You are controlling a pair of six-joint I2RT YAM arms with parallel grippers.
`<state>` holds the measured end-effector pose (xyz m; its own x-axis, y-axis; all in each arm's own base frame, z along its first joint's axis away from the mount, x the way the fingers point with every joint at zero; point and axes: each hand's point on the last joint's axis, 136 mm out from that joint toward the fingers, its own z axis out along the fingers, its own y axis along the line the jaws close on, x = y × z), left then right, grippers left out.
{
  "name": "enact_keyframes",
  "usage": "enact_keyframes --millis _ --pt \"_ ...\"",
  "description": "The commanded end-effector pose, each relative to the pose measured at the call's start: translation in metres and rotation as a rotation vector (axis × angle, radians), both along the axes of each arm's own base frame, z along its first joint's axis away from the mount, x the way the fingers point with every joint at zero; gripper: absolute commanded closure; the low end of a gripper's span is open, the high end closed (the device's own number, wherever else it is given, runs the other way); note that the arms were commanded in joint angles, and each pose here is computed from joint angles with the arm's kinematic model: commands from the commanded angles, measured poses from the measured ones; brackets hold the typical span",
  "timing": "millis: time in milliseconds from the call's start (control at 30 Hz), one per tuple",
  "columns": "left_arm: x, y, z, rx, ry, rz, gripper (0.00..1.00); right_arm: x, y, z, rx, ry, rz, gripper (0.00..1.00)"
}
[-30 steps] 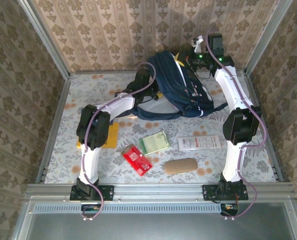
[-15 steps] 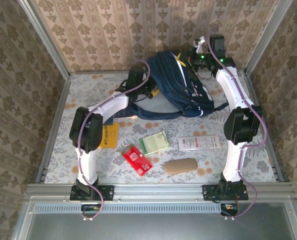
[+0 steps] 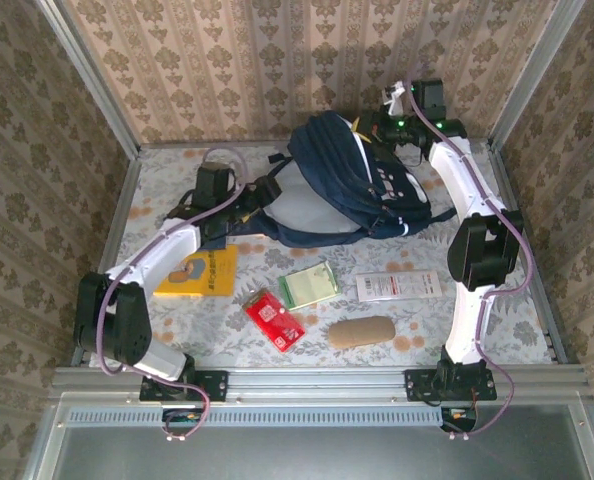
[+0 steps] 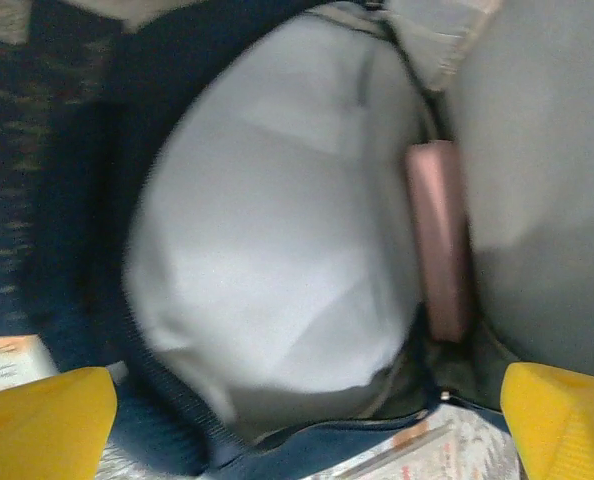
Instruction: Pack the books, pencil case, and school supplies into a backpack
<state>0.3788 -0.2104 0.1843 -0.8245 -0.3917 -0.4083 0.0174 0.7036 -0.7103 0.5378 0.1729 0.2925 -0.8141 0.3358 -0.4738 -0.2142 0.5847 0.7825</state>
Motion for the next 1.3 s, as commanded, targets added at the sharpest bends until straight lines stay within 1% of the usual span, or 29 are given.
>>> enact_keyframes --millis 0,33,133,200,233,267,333,400,500,533,633,700,800,900,967,1000,1133,1267 --pt "-0.026 -0.011 0.038 0.022 -0.111 -0.137 0.0 -0.006 0.011 0.013 -0.106 -0.089 0.01 1.0" --pt "-0.033 -0.009 0.042 0.056 -0.123 -0.158 0.0 -0.006 0.017 0.008 -0.116 -0.081 0.016 1.0" --pt "-0.051 -0.005 0.047 0.127 -0.132 -0.202 0.0 -0.008 0.039 -0.013 -0.159 -0.066 0.042 0.95" --pt "-0.062 -0.006 0.047 0.169 -0.135 -0.244 0.0 -0.014 0.054 -0.028 -0.195 -0.037 0.064 0.88" --pt "-0.067 -0.006 0.047 0.195 -0.143 -0.27 0.01 -0.016 0.061 -0.033 -0.205 -0.03 0.076 0.83" --pt "-0.078 -0.014 0.047 0.22 -0.153 -0.319 0.01 -0.018 0.065 -0.037 -0.217 -0.028 0.083 0.78" --pt "-0.092 -0.02 0.045 0.298 -0.175 -0.389 0.01 -0.022 0.072 -0.044 -0.253 -0.021 0.086 0.69" --pt "-0.106 -0.027 0.044 0.351 -0.2 -0.45 0.01 -0.024 0.068 -0.045 -0.267 -0.024 0.065 0.61" --pt "-0.124 -0.034 0.037 0.42 -0.223 -0.539 0.01 -0.028 0.054 -0.039 -0.303 -0.045 0.012 0.42" --pt "-0.13 -0.037 0.033 0.443 -0.232 -0.572 0.01 -0.033 0.049 -0.033 -0.319 -0.06 -0.002 0.38" --pt "-0.152 -0.053 0.023 0.52 -0.281 -0.694 0.0 -0.045 0.029 -0.019 -0.376 -0.086 -0.071 0.36" --pt "-0.167 -0.067 0.014 0.559 -0.292 -0.78 0.0 -0.056 0.008 -0.012 -0.406 -0.079 -0.144 0.36" --pt "-0.191 -0.092 -0.003 0.607 -0.321 -0.916 0.0 -0.081 -0.027 -0.007 -0.416 -0.067 -0.258 0.36" --pt "-0.207 -0.112 -0.027 0.672 -0.332 -1.016 0.0 -0.107 -0.049 0.008 -0.392 -0.119 -0.338 0.36" --pt "-0.213 -0.123 -0.043 0.709 -0.339 -1.068 0.0 -0.122 -0.059 0.009 -0.376 -0.132 -0.367 0.36" --pt "-0.217 -0.129 -0.051 0.72 -0.344 -1.095 0.0 -0.134 -0.063 0.017 -0.358 -0.158 -0.379 0.36" --pt "-0.224 -0.148 -0.08 0.75 -0.347 -1.192 0.01 -0.158 -0.072 0.013 -0.336 -0.163 -0.387 0.34" --pt "-0.238 -0.167 -0.09 0.75 -0.381 -1.275 0.02 -0.174 -0.075 0.004 -0.32 -0.152 -0.39 0.34"
